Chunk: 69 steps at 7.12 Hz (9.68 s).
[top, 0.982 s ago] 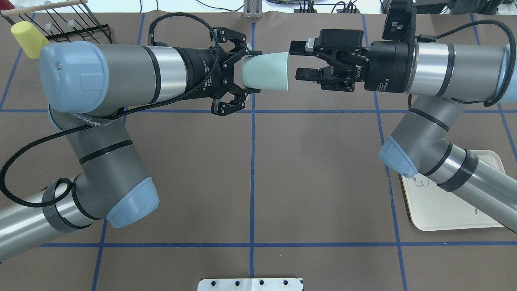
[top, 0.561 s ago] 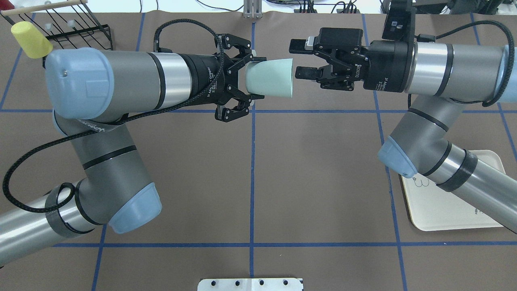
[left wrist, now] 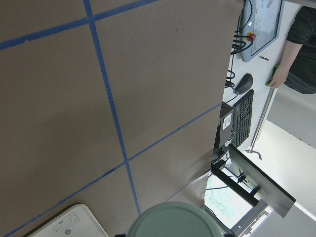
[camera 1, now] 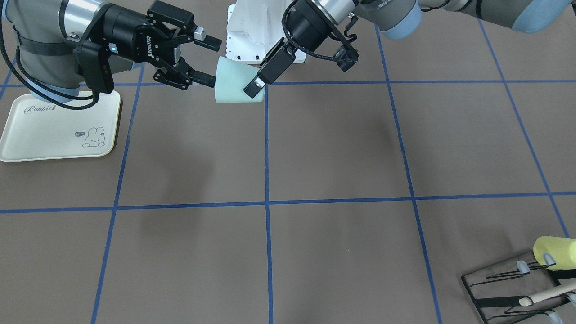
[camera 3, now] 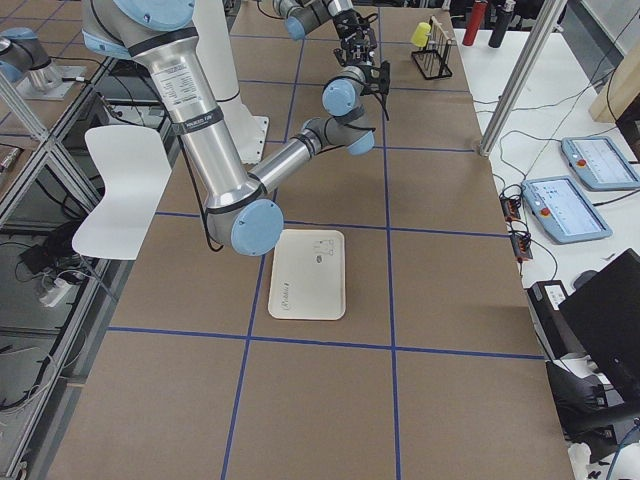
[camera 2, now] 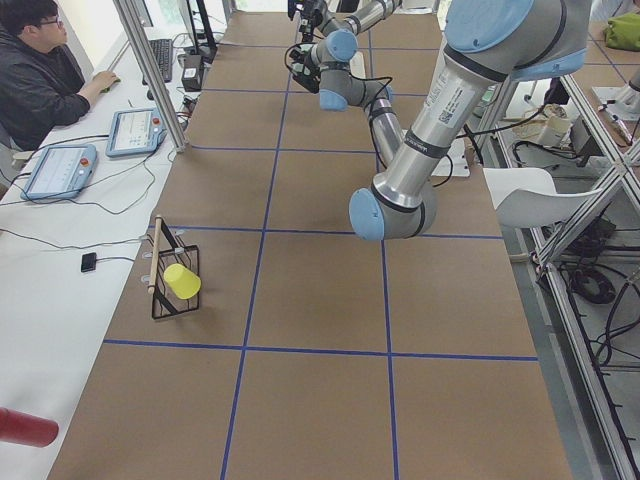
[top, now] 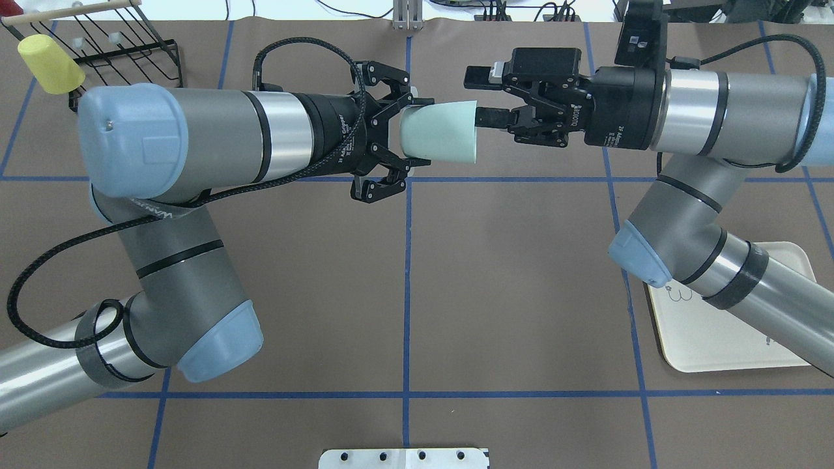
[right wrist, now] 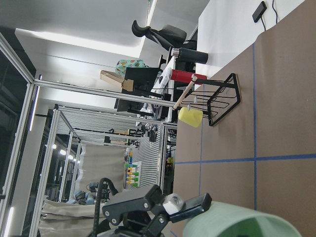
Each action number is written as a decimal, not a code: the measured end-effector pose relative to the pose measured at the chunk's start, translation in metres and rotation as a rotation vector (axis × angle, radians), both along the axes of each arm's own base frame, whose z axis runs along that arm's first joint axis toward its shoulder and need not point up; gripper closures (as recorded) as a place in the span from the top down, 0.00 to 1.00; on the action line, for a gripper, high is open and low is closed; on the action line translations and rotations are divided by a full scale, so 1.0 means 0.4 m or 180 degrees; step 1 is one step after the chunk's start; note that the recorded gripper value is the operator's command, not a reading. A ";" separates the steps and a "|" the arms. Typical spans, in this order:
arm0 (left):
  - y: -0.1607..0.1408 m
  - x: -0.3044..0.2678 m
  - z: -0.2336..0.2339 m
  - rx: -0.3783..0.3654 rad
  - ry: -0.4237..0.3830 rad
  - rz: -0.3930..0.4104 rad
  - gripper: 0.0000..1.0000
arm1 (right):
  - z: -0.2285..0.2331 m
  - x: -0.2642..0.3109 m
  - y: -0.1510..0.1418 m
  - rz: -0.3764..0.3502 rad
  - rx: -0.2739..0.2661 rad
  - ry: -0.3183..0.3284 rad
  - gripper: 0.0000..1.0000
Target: Left arm grabs green cup and hands to right arm on tray
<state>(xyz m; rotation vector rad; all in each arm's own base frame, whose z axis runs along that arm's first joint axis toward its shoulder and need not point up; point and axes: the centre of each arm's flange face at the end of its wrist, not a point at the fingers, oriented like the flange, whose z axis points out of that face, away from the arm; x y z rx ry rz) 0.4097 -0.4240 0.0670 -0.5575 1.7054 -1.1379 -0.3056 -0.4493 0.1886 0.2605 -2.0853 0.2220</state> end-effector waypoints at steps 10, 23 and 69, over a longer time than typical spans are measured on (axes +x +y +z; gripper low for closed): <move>0.009 -0.005 -0.008 -0.0027 0.0049 0.0015 0.00 | 0.004 -0.016 0.008 -0.0038 -0.0020 0.0003 0.43; 0.008 0.009 0.001 -0.0057 0.0025 0.0030 0.00 | 0.014 -0.025 0.019 -0.0092 -0.0048 0.0017 0.30; -0.210 -0.391 0.491 0.2622 -0.3479 0.0007 1.00 | 0.886 0.286 0.210 -0.1195 0.1459 0.4396 0.79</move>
